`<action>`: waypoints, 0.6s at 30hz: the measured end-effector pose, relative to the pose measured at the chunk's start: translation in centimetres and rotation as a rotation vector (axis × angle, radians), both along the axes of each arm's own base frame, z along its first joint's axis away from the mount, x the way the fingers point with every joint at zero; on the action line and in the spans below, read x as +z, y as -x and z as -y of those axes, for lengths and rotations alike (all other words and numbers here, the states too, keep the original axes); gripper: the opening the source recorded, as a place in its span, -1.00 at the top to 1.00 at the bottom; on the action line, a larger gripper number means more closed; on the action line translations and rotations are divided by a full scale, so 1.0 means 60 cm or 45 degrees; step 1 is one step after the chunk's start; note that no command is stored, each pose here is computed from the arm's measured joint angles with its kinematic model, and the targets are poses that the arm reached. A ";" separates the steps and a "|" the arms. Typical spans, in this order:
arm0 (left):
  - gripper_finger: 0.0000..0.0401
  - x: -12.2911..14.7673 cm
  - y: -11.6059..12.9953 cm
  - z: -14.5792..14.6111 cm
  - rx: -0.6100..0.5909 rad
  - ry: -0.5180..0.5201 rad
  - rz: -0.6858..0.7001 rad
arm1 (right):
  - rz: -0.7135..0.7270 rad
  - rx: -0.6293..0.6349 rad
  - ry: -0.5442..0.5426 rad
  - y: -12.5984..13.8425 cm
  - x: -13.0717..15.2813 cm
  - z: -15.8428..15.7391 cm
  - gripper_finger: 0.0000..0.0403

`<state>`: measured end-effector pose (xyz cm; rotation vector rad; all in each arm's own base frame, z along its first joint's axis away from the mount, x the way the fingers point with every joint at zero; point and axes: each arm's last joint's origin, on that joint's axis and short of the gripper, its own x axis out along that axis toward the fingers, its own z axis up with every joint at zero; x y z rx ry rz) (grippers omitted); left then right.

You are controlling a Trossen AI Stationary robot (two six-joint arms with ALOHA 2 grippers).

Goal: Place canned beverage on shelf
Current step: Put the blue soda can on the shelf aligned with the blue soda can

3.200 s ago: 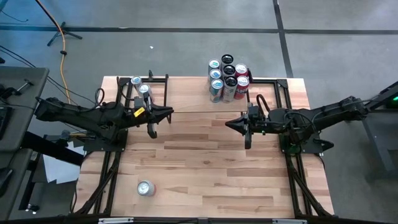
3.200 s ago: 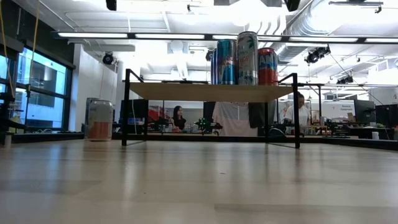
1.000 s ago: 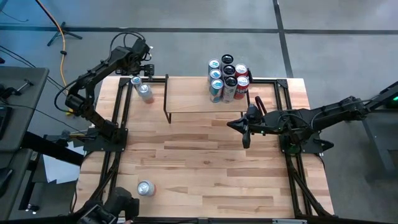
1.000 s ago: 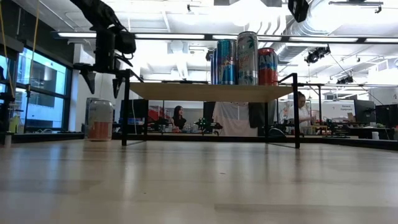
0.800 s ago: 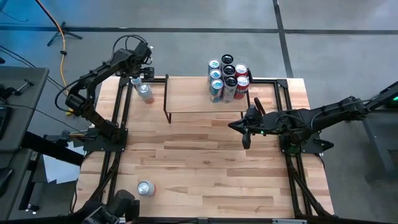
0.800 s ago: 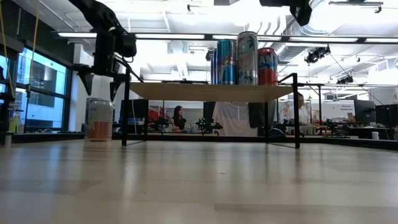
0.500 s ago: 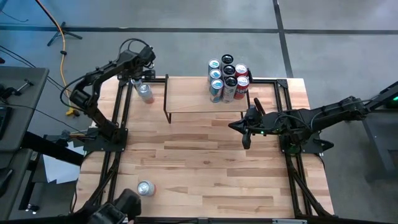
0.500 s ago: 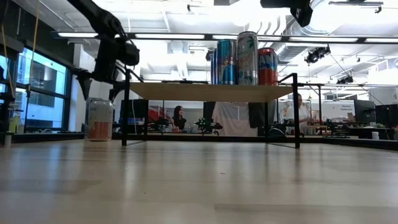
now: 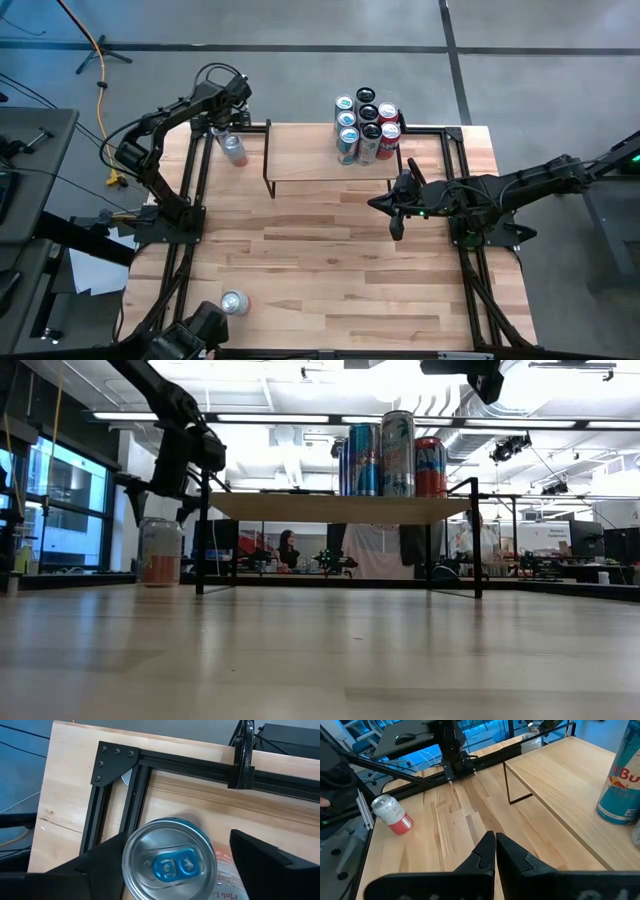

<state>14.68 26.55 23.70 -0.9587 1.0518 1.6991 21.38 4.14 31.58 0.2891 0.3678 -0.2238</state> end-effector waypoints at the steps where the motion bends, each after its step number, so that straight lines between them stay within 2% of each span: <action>1: -0.48 0.000 0.000 0.000 0.001 0.000 0.000 | -0.002 0.000 0.001 0.000 0.000 0.000 1.00; 10: 0.13 0.003 0.000 0.000 0.001 -0.009 0.001 | -0.003 -0.008 0.005 0.000 0.000 0.000 1.00; 18: 0.16 0.003 0.000 0.000 -0.017 -0.002 -0.004 | -0.001 -0.011 0.002 0.000 0.000 0.000 1.00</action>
